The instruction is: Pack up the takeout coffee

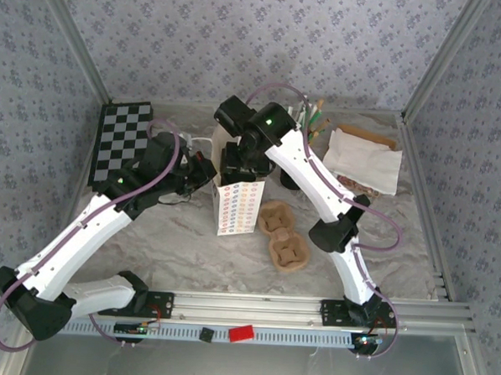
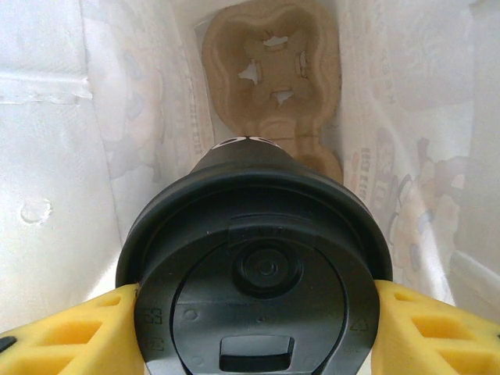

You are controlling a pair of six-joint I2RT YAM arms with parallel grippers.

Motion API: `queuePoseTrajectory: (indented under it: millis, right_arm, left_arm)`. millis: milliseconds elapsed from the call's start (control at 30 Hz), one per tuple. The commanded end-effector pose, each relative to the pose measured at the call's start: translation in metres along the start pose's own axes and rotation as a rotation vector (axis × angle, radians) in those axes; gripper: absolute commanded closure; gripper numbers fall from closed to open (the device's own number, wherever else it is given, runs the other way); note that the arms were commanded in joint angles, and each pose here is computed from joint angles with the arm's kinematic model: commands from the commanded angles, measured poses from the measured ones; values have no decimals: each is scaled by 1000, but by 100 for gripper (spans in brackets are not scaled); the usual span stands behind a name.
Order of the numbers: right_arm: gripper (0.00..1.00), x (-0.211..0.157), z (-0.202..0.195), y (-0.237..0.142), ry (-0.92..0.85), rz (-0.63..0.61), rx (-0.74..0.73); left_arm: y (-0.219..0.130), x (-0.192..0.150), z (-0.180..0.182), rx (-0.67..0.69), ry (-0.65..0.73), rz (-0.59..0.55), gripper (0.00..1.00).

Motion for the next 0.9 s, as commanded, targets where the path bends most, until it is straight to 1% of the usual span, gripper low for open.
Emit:
queuePoseTrajectory:
  millis: [0, 367, 567, 667, 733, 867]
  right_arm:
    - [38, -11, -19, 2, 4, 46, -137]
    - [39, -9, -20, 20, -26, 47, -196]
    - [39, -10, -15, 27, -20, 80, -174]
    - [40, -9, -14, 25, -18, 71, -158]
    - [40, -8, -14, 29, -14, 83, -164]
    - [41, -13, -9, 38, -22, 101, -163]
  left_arm:
    - [-1, 2, 0, -1, 14, -12, 100]
    - [-1, 3, -2, -5, 47, -3, 100]
    - [-2, 3, -2, -16, 45, -5, 100]
    - [-3, 3, -2, -17, 53, 4, 100]
    - [-1, 3, -2, -35, 49, 23, 100]
    - [-2, 3, -1, -39, 47, 23, 100]
Point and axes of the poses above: each hand's point on the last joint's axis, 136 mm out from that joint toward the fingers, its own y axis out along the fingers, its own z axis along the line the jaws close on, x = y × z, the point moved 7 cm from there along -y, back along the fingers, and after that the axes turned 12 degrees about y, right-handed, at the moved point
